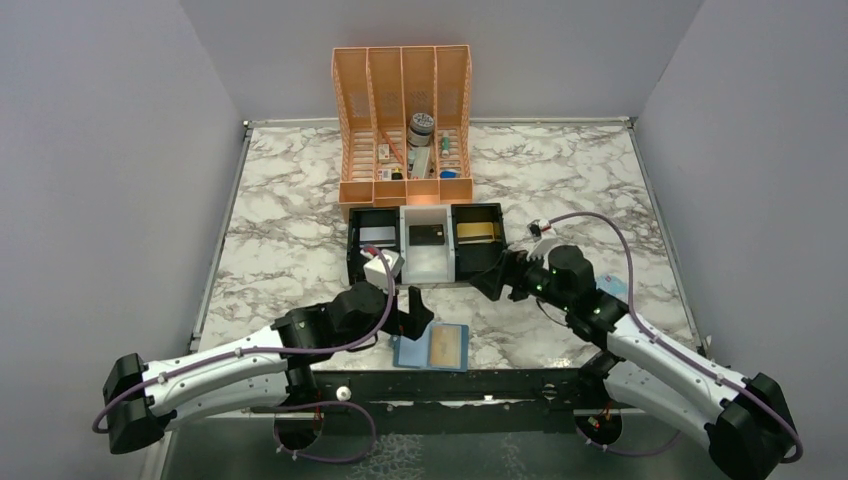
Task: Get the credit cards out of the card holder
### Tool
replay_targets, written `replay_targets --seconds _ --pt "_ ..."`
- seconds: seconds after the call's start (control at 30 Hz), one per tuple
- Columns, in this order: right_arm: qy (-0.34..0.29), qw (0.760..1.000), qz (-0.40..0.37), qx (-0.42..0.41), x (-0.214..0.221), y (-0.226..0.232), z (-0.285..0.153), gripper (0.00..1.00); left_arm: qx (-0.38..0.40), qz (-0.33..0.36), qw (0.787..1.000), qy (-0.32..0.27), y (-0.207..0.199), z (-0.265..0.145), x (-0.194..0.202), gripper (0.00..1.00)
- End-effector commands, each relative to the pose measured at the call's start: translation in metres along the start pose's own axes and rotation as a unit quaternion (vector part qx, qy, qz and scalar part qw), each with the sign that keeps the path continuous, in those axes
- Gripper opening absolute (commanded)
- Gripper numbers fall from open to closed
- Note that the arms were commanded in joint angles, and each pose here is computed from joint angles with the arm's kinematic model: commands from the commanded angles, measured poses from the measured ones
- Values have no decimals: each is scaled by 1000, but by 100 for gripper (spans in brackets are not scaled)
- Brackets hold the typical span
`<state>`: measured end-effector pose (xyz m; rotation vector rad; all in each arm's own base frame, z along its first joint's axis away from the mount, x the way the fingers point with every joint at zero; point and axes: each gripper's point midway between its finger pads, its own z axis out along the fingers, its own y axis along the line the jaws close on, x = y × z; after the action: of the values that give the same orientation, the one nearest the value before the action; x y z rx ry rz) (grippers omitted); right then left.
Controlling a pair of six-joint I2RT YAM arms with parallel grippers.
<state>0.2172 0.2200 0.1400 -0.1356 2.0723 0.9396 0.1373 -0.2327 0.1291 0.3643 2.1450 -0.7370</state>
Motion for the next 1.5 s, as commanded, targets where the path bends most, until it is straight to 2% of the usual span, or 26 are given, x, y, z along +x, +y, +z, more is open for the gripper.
replay_targets --seconds 0.0,0.3,0.47,0.7,0.93,1.2,1.3,1.47 --pt "34 998 16 -59 21 16 -3 84 78 -52 996 -10 -34 7 -24 99" --pt "104 983 61 -139 59 32 0 69 68 -97 993 13 -28 26 -10 96" --pt "119 984 57 -122 69 24 -4 63 55 -123 991 3 -20 34 -4 91" --pt "136 983 66 -102 77 17 -8 51 -3 -117 992 44 -4 47 15 73" --pt "162 980 66 -96 90 16 -7 45 -70 -76 991 90 17 54 31 59" --pt "213 976 26 -38 129 29 8 44 -119 -85 985 92 38 49 40 60" --pt "216 975 39 -37 141 32 9 39 -129 -90 983 97 43 43 46 61" --pt "234 970 40 -45 155 37 9 39 -126 -94 984 90 48 32 47 66"
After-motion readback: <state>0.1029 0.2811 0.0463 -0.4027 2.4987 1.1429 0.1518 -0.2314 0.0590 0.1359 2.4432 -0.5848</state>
